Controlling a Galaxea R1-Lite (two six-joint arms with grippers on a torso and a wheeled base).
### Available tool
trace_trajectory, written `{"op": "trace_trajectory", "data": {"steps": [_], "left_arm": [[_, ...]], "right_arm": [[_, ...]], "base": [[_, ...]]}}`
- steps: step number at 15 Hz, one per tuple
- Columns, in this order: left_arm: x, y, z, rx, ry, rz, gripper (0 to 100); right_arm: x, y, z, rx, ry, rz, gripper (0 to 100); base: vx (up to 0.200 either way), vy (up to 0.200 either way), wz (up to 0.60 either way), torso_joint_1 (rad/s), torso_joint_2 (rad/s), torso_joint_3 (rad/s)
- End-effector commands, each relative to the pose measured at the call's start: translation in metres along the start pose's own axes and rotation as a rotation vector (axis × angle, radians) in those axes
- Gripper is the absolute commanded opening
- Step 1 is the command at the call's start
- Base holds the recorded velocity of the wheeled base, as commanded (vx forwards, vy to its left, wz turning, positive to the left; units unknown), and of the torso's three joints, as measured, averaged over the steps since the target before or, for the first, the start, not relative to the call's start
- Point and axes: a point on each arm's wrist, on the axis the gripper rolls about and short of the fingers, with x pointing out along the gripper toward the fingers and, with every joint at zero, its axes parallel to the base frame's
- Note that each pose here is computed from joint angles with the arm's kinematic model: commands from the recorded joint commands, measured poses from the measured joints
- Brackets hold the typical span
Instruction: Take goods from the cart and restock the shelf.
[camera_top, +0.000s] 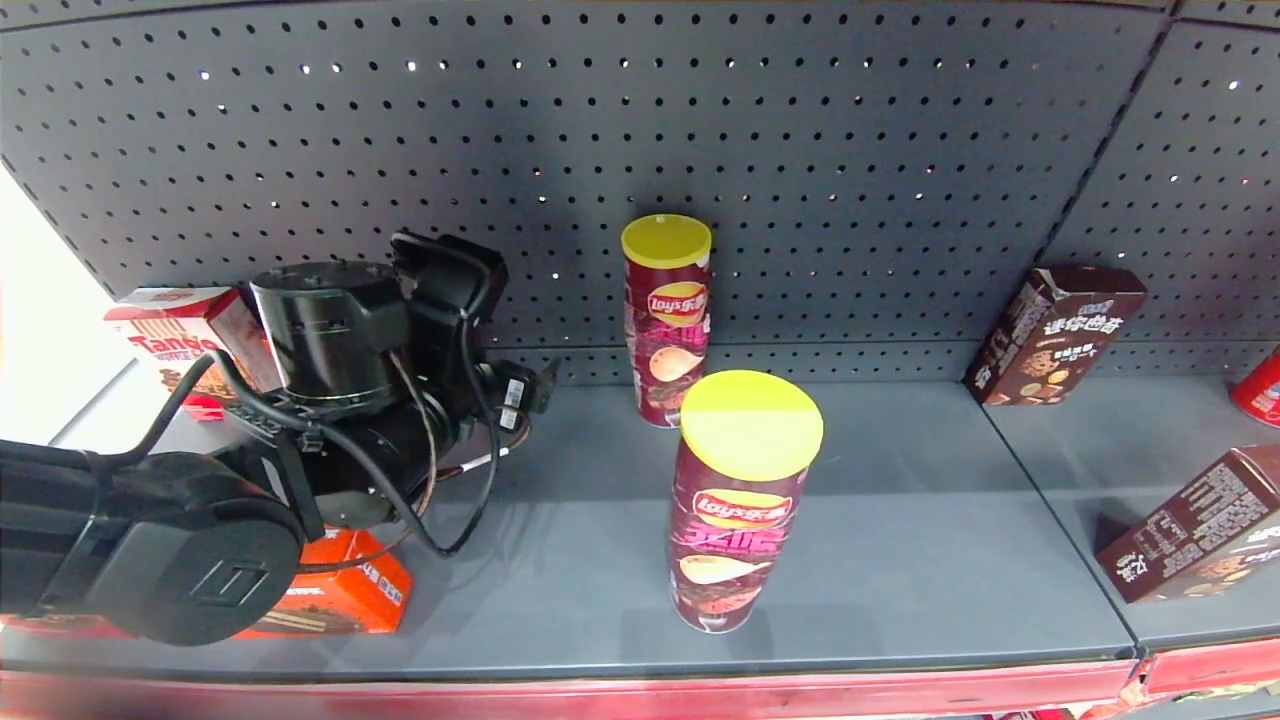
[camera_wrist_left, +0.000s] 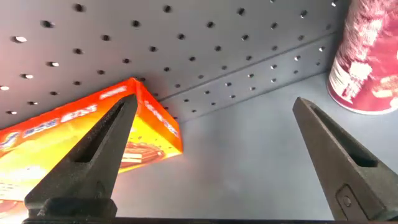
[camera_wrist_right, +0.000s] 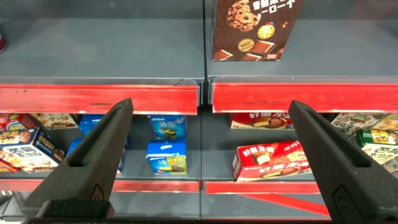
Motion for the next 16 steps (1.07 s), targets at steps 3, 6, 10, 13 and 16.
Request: {"op": "trace_trajectory", "data": {"steps": [3,6,10,13,16], "left_arm": [[0.001,0.001,0.000,-0.007,-0.013,0.007,100],[0.001,0.000,0.002,-0.014,-0.031,0.010,100],[-0.001,0.002,0.002,-0.015,-0.032,0.014,100],[0.000,0.002,0.003,-0.019,-0.041,0.018,100],[0.001,0.001,0.005,-0.021,-0.050,0.017,100]], "right_arm": [[0.000,0.000,0.000,0.000,0.001,0.005,100],[0.000,0.000,0.000,0.000,0.002,0.003,100],[0.000,0.000,0.001,-0.007,-0.003,-0.001,100],[0.004,-0.001,0.118,0.132,-0.047,0.069,100],[0.025,0.000,0.133,0.126,0.034,0.174,100]], "base": [[0.000,0.000,0.00,0.000,0.00,0.000],[0.000,0.000,0.00,0.000,0.00,0.000],[0.000,0.000,0.00,0.000,0.00,0.000],[0.000,0.000,0.00,0.000,0.00,0.000],[0.000,0.000,0.00,0.000,0.00,0.000]]}}
